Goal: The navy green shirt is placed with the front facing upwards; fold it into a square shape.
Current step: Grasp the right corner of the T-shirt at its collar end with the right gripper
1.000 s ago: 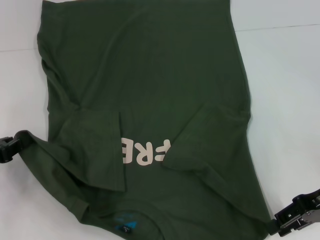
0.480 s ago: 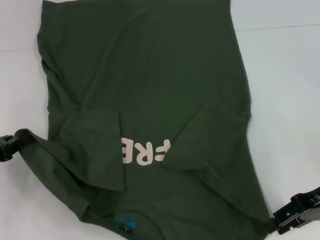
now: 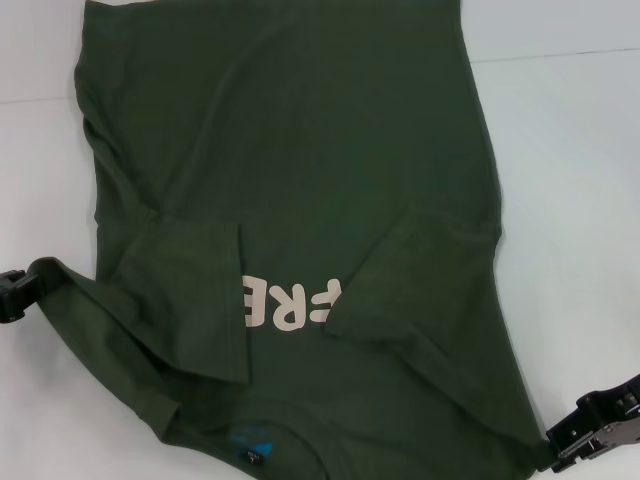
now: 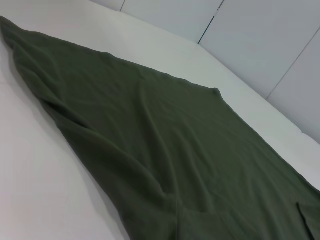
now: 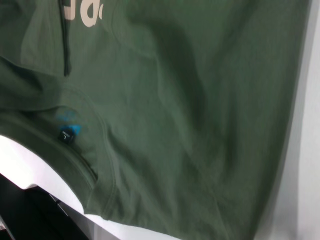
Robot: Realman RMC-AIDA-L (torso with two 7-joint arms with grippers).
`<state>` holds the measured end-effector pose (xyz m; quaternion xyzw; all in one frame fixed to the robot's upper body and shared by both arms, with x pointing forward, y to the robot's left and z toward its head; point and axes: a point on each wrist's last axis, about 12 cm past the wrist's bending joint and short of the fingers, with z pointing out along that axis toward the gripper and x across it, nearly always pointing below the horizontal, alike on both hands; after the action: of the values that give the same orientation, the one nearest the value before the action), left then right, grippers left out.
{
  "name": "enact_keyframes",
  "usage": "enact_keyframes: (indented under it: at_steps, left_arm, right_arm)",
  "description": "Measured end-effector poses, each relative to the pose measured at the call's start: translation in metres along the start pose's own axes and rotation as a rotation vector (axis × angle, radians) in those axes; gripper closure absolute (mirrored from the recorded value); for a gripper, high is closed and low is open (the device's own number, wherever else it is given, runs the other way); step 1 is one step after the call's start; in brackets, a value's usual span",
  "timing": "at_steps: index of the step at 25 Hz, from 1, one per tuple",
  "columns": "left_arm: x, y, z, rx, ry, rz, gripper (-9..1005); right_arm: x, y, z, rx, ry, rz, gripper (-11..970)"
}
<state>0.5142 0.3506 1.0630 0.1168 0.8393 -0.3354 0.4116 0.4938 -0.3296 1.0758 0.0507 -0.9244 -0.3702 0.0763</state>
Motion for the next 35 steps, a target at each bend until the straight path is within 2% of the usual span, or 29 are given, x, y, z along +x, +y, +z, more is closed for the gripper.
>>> enact_keyframes:
  at_steps: [4,10,15,35]
  left_arm:
    - [0.0004,0.0003,-0.0004,-0.002,0.0,0.0,947]
    - [0.0009,0.0008,-0.001,-0.005,0.0,0.001,947]
    - [0.001,0.0008,-0.001,-0.006,0.0,0.001,948]
    - [0.0028,0.0011,-0.0023,-0.008,0.002,0.0,948]
  right_arm:
    - [0.0,0.0001,0.0005,0.002,0.002,0.004,577]
    - [-0.0003,-0.0002,0.0003,0.006,0.002,0.012,733]
    - [-0.0011,-0.0001,-0.0008,0.014,0.005,0.013,778]
    - [-0.0062,0.0033,0.006,0.026,0.028,0.0,778]
